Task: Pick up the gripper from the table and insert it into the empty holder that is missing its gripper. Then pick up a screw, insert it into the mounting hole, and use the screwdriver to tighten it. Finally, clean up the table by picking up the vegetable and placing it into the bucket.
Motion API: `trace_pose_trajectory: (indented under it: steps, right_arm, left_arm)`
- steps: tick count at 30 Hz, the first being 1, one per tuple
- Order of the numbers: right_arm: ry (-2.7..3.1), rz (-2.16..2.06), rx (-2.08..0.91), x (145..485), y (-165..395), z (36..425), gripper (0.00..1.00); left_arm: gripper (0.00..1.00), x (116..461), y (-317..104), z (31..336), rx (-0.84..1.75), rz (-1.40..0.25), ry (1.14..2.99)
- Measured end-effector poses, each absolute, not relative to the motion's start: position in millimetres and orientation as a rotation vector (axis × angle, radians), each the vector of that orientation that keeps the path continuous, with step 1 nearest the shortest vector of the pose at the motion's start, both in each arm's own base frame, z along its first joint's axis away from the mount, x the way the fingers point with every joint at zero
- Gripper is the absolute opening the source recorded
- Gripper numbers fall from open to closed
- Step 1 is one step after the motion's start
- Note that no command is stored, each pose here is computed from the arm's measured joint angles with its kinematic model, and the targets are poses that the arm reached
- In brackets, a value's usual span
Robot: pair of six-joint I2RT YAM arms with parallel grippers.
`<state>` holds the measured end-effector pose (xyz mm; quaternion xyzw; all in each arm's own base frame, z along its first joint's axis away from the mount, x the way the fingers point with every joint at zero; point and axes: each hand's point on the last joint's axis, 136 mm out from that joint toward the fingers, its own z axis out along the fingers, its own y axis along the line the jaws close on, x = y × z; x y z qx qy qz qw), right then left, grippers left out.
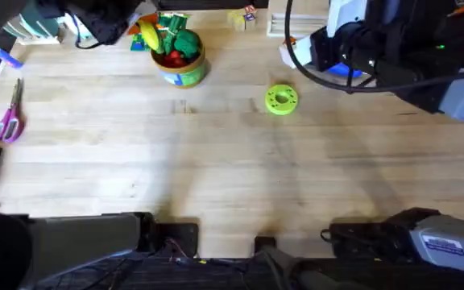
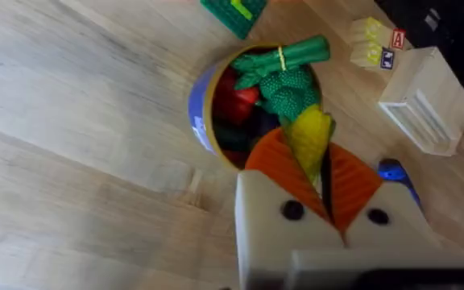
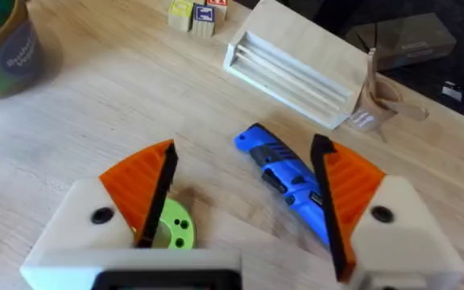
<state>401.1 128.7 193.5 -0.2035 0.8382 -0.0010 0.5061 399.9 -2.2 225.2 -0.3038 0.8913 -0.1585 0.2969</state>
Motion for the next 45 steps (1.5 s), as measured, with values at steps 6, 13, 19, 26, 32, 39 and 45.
trace_pose_trajectory:
  steps: [6, 13, 19, 26, 32, 39, 45]
  right_arm:
    - [2.022, -0.003, -0.491, 401.2, 128.7, 193.5, 0.992]
    - [2.022, -0.002, -0.491, 401.1, 128.7, 193.5, 0.992]
    - [2.022, -0.002, -0.491, 401.1, 128.7, 193.5, 0.993]
    - [2.028, 0.005, -0.507, 394.9, 132.6, 194.6, 0.992]
    - [2.103, 0.017, -0.514, 361.8, 124.3, 222.1, 0.992]
    - [2.243, 0.01, -0.527, 314.5, 105.6, 267.3, 0.992]
    - [2.311, 0.043, -0.444, 289.6, 95.8, 296.1, 0.992]
  left_arm:
    - [0.038, 415.4, -13.3, 189.3, -0.874, -0.442, 2.434]
    - [0.955, 419.0, -12.5, 171.7, -0.934, -0.44, 2.46]
    - [0.994, 424.5, -12.4, 175.6, -0.925, -0.45, 2.434]
    - [0.994, 409.9, -20.4, 207.1, -0.76, -0.464, 2.481]
    - [0.994, 360.6, -33.2, 273.5, -0.454, -0.406, 2.524]
    - [0.994, 282.3, -62.4, 297.7, -0.025, -0.308, 2.648]
    - [0.994, 238.1, -62.4, 294.4, 0.152, -0.208, 2.733]
